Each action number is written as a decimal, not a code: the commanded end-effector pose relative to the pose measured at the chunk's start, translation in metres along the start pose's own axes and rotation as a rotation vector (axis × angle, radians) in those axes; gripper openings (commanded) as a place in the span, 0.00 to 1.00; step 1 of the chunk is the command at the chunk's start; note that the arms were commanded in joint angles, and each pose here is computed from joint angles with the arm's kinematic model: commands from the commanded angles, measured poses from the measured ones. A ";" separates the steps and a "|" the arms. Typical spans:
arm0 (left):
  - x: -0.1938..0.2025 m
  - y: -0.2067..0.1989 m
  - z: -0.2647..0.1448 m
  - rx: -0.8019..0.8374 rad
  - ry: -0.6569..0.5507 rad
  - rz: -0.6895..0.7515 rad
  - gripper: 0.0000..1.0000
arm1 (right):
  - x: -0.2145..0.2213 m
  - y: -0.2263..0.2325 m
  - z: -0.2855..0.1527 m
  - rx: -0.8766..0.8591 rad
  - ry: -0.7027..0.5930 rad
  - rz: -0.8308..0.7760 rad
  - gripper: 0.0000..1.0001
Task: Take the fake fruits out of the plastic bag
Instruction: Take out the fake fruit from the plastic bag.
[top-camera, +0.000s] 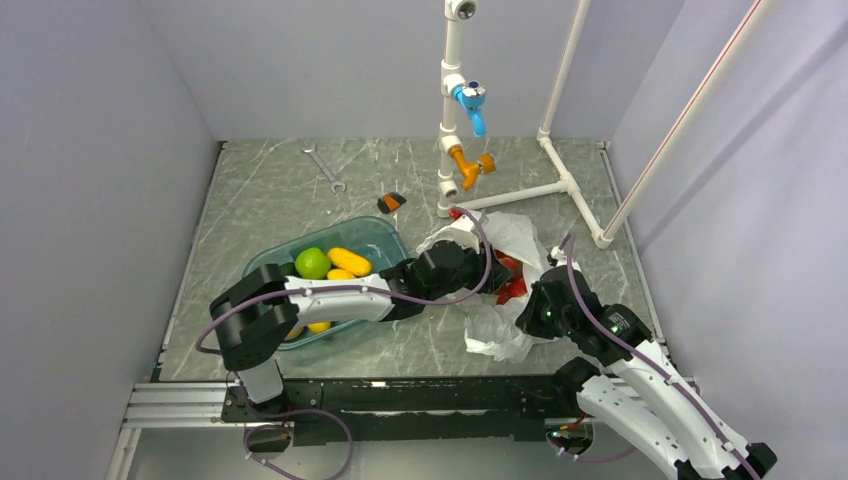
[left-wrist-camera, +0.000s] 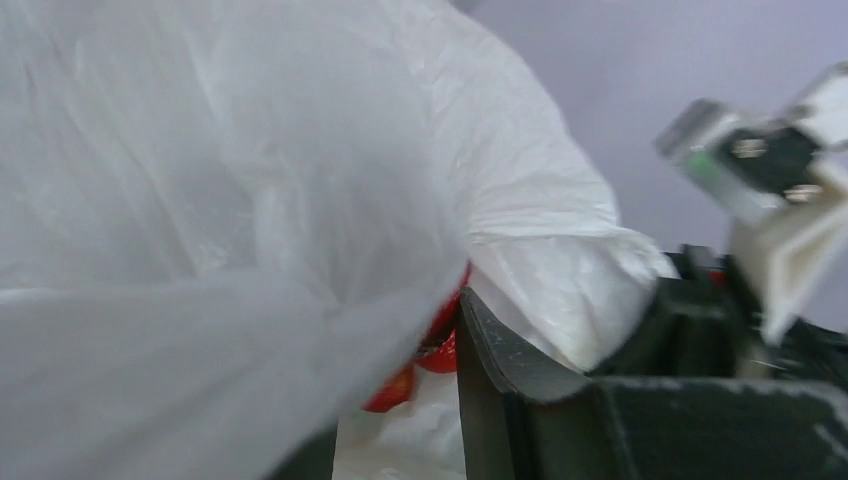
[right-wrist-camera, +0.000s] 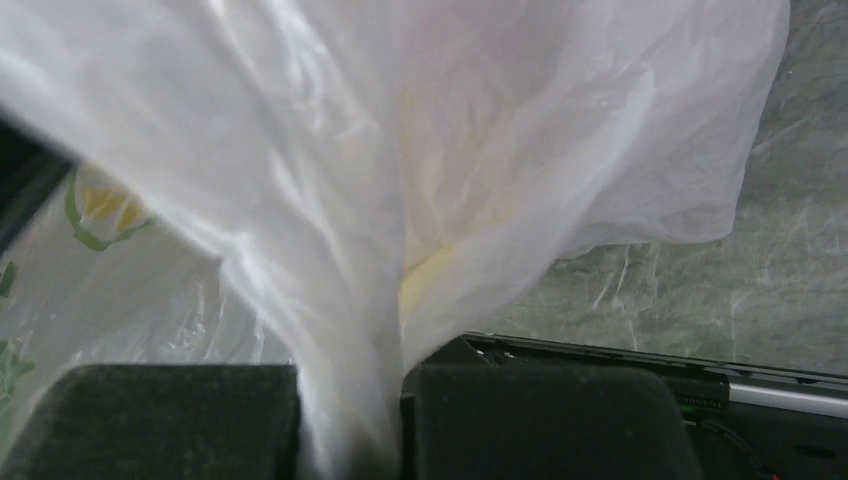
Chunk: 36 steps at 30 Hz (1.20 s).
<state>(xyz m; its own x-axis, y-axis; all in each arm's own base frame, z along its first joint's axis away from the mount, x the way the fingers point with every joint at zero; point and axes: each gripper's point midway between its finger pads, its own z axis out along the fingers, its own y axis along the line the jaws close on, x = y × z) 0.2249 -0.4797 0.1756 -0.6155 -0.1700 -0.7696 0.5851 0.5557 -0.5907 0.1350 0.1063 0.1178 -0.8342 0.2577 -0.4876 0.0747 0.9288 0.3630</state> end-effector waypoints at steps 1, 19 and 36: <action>-0.048 -0.046 -0.022 0.128 -0.078 0.027 0.06 | -0.019 0.007 -0.004 -0.015 -0.081 0.004 0.00; -0.106 -0.110 -0.098 0.300 -0.095 0.078 0.00 | -0.040 -0.012 -0.013 0.089 -0.212 0.128 0.00; -0.121 -0.121 -0.166 0.358 -0.077 0.255 0.00 | -0.057 -0.013 -0.031 0.083 -0.303 0.184 0.00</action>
<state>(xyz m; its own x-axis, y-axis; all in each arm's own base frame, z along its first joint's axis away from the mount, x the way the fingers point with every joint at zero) 0.1512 -0.3950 0.3674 -0.4307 -0.1572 -0.8887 0.8318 0.3129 -0.4585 0.1543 0.0717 0.1374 -0.6712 0.4450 -0.5928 0.2806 0.8928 0.3525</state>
